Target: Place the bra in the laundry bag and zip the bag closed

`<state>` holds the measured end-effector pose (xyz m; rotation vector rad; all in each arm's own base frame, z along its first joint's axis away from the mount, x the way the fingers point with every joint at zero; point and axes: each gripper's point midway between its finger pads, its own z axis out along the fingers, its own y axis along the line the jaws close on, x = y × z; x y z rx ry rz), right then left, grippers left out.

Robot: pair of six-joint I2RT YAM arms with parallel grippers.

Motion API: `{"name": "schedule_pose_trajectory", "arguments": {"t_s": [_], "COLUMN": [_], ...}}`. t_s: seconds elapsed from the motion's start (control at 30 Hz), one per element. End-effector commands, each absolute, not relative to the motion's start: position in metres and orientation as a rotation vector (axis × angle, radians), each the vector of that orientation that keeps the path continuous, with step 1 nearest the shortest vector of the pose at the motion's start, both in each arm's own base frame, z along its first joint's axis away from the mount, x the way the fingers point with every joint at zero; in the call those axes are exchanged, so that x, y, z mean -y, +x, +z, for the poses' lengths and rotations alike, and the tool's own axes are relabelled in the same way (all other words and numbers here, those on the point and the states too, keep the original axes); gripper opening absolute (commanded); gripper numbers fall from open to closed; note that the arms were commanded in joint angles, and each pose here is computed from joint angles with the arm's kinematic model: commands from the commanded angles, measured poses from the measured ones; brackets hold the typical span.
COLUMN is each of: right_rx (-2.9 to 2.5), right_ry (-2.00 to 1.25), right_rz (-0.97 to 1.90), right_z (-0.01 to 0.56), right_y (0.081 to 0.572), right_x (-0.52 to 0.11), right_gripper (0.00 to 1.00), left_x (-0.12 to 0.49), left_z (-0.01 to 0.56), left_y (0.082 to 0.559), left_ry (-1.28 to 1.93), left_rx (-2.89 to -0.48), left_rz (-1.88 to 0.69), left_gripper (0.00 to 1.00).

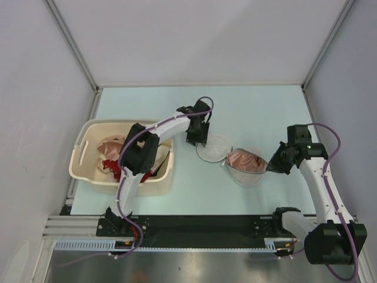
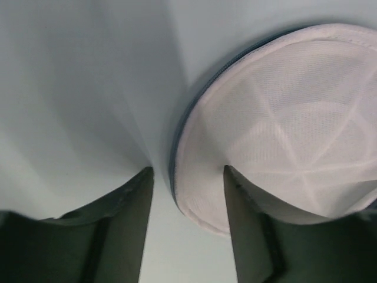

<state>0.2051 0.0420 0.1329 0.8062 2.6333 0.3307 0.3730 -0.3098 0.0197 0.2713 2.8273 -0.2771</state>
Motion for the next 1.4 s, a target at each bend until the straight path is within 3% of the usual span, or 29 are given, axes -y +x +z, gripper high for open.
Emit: {"name": "schedule_pose_trajectory", "arguments": {"t_s": [0.0, 0.07, 0.13, 0.2, 0.3, 0.43, 0.53, 0.67, 0.8, 0.87, 0.9, 0.97, 1.0, 1.07, 1.1, 1.37], "right_rx": [-2.620, -2.620, -2.616, -2.622, -2.632, -2.623, -2.587, -2.513, -2.413, -2.380, -2.375, -2.366, -2.372, -2.409, -2.423, -2.526], "right_ry": [0.762, 0.752, 0.744, 0.731, 0.712, 0.686, 0.666, 0.612, 0.319, 0.231, 0.169, 0.128, 0.124, 0.117, 0.112, 0.073], "right_rz": [0.314, 0.305, 0.301, 0.293, 0.269, 0.152, 0.031, -0.040, 0.023, 0.113, 0.160, 0.267, 0.305, 0.399, 0.417, 0.384], "right_z": [0.140, 0.142, 0.144, 0.145, 0.147, 0.153, 0.163, 0.188, 0.211, 0.213, 0.211, 0.198, 0.192, 0.170, 0.161, 0.085], "right_y": [0.211, 0.212, 0.214, 0.217, 0.223, 0.234, 0.250, 0.279, 0.319, 0.335, 0.337, 0.344, 0.344, 0.342, 0.339, 0.317], "right_x": [-0.038, -0.037, -0.036, -0.035, -0.032, -0.017, 0.000, 0.010, -0.040, -0.066, -0.086, -0.112, -0.121, -0.138, -0.143, -0.163], "right_gripper": [0.00, 0.04, 0.06, 0.08, 0.16, 0.41, 0.54, 0.60, 0.66, 0.61, 0.49, 0.34, 0.18, 0.04, 0.00, 0.00], "left_x": [0.319, 0.319, 0.319, 0.319, 0.321, 0.321, 0.321, 0.320, 0.321, 0.322, 0.324, 0.325, 0.325, 0.325, 0.324, 0.326], "left_z": [0.014, 0.013, 0.016, 0.025, 0.041, 0.087, 0.116, 0.150, 0.173, 0.181, 0.185, 0.192, 0.194, 0.196, 0.197, 0.210], "left_y": [0.368, 0.367, 0.368, 0.369, 0.373, 0.371, 0.360, 0.355, 0.351, 0.350, 0.348, 0.347, 0.346, 0.344, 0.343, 0.337], "left_ry": [0.300, 0.323, 0.327, 0.333, 0.339, 0.332, 0.345, 0.364, 0.385, 0.392, 0.400, 0.404, 0.408, 0.419, 0.426, 0.468], "left_rx": [-2.809, -2.809, -2.804, -2.783, -2.743, -2.663, -2.615, -2.552, -2.504, -2.488, -2.482, -2.472, -2.473, -2.467, -2.466, -2.440], "left_rz": [-0.420, -0.441, -0.452, -0.460, -0.477, -0.515, -0.553, -0.590, -0.631, -0.648, -0.666, -0.682, -0.689, -0.688, -0.685, -0.719], "left_gripper": [0.45, 0.35, 0.14, 0.00, 0.00, 0.00, 0.00, 0.00, 0.00, 0.00, 0.00, 0.00, 0.00, 0.00, 0.00, 0.00]}}
